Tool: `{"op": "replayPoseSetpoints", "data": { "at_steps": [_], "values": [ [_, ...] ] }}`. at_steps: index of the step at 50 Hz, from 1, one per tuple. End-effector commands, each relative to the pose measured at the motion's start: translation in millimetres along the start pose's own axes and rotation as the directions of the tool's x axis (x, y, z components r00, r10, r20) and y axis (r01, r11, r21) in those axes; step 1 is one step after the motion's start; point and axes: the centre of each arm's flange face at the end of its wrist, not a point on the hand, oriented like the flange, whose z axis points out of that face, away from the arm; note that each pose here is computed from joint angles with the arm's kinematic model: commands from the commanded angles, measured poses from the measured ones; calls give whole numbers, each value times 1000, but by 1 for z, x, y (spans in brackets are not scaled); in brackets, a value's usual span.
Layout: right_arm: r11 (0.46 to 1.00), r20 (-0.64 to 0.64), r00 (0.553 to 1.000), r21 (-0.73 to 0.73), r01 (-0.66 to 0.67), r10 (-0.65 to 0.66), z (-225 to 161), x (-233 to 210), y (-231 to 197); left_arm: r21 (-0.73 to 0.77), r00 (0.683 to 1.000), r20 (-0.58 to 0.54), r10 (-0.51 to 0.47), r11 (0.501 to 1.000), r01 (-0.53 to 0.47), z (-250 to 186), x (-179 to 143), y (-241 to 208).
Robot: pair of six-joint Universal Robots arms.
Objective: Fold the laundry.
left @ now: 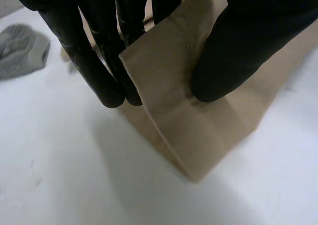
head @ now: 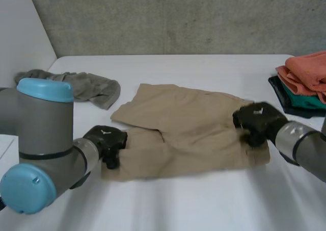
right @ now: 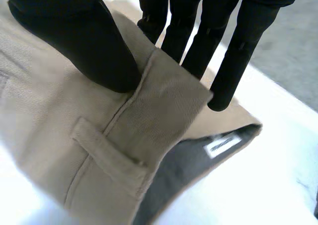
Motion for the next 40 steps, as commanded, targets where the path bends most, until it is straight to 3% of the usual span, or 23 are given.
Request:
{"op": "replayPoseSetpoints", "data": {
  "at_steps": [1,4,7,11,14,19,22,27,34,40],
  "values": [
    [891,326,898,-246,382,-295,-58,-34,33,-107,947,-241,214,964,-245,-62,37,20],
    [815,464,816,-282,506,-345,-76,-37,50,-180,902,-312,299,913,-365,-78,41,35],
    [838,414,839,-258,480,-353,-67,-40,46,-147,874,-298,384,886,-440,-75,40,35],
    [890,302,895,-222,400,-327,-46,-33,34,-76,881,-176,439,886,-457,-56,31,16],
    [916,223,925,-195,351,-307,-31,-23,26,-38,894,-72,442,895,-445,-43,23,-1],
    [950,37,954,-89,298,-296,0,3,5,154,914,148,377,904,-398,-1,1,-57],
    [958,-54,956,-39,286,-287,17,15,-1,254,913,215,347,883,-395,17,-7,-82],
    [957,-211,939,48,286,-270,55,33,-6,423,899,327,290,806,-414,70,-24,-124],
    [936,-337,898,111,335,-282,103,42,5,438,874,356,330,768,-468,129,-22,-126],
    [912,-374,861,84,402,-345,135,38,21,443,846,369,385,727,-524,147,-8,-124]
  ]
}}
